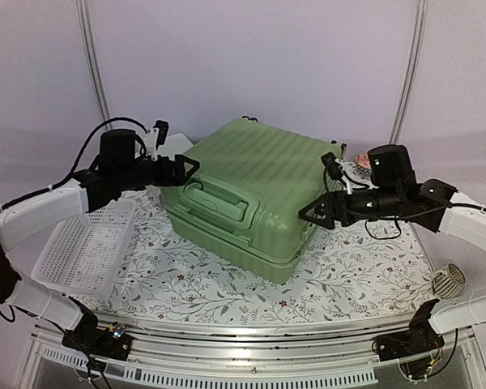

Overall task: Open, take out, and arrange the luggage
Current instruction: Adjust the luggage at the center of the board.

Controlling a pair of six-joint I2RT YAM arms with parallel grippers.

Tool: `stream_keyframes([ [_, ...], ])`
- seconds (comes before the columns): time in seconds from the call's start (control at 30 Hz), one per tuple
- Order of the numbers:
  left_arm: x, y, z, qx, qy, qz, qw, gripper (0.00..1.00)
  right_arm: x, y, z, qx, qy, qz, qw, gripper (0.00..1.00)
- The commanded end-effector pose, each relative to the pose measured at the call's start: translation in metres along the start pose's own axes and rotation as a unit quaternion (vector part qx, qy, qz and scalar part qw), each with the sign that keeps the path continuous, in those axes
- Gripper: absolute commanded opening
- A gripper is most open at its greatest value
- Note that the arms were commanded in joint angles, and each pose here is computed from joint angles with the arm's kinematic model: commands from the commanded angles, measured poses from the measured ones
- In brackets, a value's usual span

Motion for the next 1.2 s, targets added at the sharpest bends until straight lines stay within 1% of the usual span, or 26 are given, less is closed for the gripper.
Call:
stream_keyframes([
  [0.0,-0.024,-0.030,0.004,0.026,-0.035,0.016,0.999,0.98,0.025,-0.028,-0.037,-0.100,0.045,-0.069,0.992,0.81],
  [0.07,-0.031,-0.045,0.004,0.027,-0.057,0.006,0.998,0.98,0.032,-0.034,-0.052,-0.118,0.050,-0.087,0.988,0.82],
  [0.13,-0.039,-0.056,0.002,0.007,-0.085,0.004,0.996,0.98,0.042,-0.040,-0.069,-0.112,0.054,-0.102,0.987,0.82],
  [0.27,-0.062,-0.060,-0.004,-0.057,-0.140,0.030,0.988,0.97,0.067,-0.046,-0.106,-0.079,0.079,-0.125,0.986,0.84],
  [0.33,-0.072,-0.058,-0.007,-0.080,-0.161,0.038,0.983,0.97,0.077,-0.044,-0.127,-0.100,0.110,-0.129,0.981,0.87],
  [0.4,-0.080,-0.056,-0.007,-0.090,-0.175,0.043,0.980,0.97,0.097,-0.049,-0.148,-0.131,0.148,-0.145,0.969,0.91],
  [0.5,-0.086,-0.054,-0.002,-0.085,-0.189,0.040,0.978,0.98,0.108,-0.047,-0.193,-0.133,0.206,-0.152,0.958,0.95],
  [0.6,-0.086,-0.054,0.004,-0.074,-0.199,0.031,0.977,0.98,0.111,-0.046,-0.231,-0.118,0.239,-0.158,0.951,0.94],
  [0.67,-0.086,-0.055,0.008,-0.070,-0.205,0.025,0.976,0.98,0.114,-0.044,-0.249,-0.132,0.259,-0.167,0.942,0.93],
  [0.83,-0.083,-0.057,0.015,-0.059,-0.213,0.012,0.975,0.98,0.121,-0.036,-0.276,-0.168,0.287,-0.194,0.923,0.93],
  [0.97,-0.082,-0.057,0.022,-0.053,-0.218,0.004,0.974,0.98,0.130,-0.029,-0.294,-0.174,0.324,-0.224,0.902,0.93],
  [1.17,-0.081,-0.055,0.031,-0.059,-0.233,-0.001,0.971,0.98,0.131,-0.010,-0.322,-0.167,0.361,-0.227,0.889,0.90],
])
Point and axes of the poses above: each gripper's point midway between its finger pads, its own y axis out along the fingers, its own z axis along the line the jaws close on, x = y × z, the point moved 10 cm from there along -y, back along the fingers, and after that the axes turned 7 degrees about -y, right-handed, at the moved point
